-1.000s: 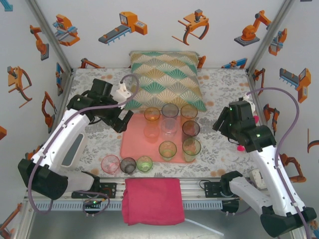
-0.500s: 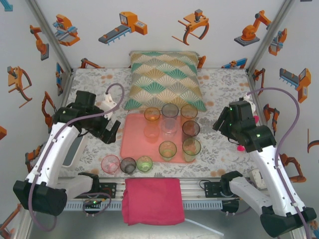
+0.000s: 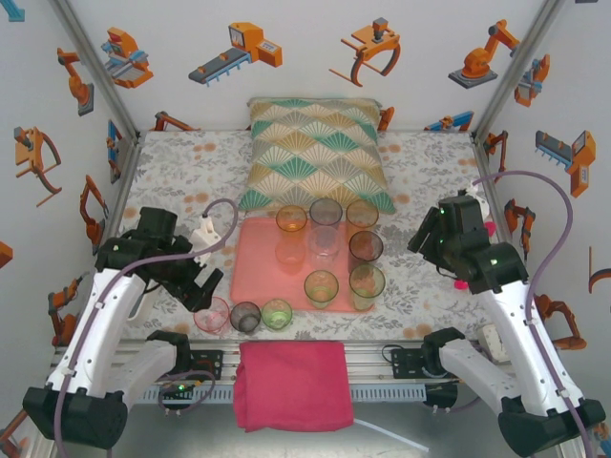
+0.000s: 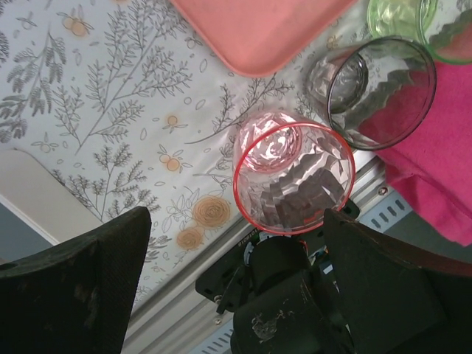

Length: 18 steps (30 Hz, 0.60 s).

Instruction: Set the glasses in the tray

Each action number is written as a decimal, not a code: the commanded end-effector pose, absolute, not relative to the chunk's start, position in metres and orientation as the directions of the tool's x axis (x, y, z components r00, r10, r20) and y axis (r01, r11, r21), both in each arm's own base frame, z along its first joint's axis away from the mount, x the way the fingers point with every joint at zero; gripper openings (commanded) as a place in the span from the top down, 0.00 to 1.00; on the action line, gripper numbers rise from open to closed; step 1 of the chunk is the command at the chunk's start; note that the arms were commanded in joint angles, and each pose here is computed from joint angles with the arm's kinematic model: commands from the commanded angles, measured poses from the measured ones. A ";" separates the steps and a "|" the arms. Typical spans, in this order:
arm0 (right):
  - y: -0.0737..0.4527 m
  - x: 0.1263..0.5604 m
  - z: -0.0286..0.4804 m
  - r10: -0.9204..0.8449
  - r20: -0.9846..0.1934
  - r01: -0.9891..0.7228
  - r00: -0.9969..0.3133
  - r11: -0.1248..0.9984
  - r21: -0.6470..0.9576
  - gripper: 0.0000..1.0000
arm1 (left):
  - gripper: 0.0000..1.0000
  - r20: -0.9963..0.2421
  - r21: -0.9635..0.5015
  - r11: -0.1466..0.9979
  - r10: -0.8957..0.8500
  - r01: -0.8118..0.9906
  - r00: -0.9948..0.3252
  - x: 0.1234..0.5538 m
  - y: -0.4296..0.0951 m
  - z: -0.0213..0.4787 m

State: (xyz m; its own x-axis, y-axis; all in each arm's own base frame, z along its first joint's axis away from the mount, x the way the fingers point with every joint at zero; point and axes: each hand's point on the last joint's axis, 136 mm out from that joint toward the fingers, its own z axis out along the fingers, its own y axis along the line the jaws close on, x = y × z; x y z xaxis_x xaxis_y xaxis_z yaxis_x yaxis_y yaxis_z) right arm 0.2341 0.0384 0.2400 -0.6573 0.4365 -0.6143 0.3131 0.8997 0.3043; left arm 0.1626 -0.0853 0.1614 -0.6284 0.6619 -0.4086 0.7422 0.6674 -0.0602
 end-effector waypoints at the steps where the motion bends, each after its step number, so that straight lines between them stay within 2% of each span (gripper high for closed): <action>1: 0.035 0.235 0.243 0.447 -0.628 0.319 -0.637 0.895 0.313 0.43 | 0.11 -0.402 -0.063 0.641 0.686 0.765 -0.607 0.152 -0.084 0.157; 18: 0.038 0.236 0.241 0.457 -0.620 0.317 -0.638 0.889 0.330 0.43 | 0.29 -0.379 -0.054 0.578 0.743 0.814 -0.552 0.158 -0.085 0.138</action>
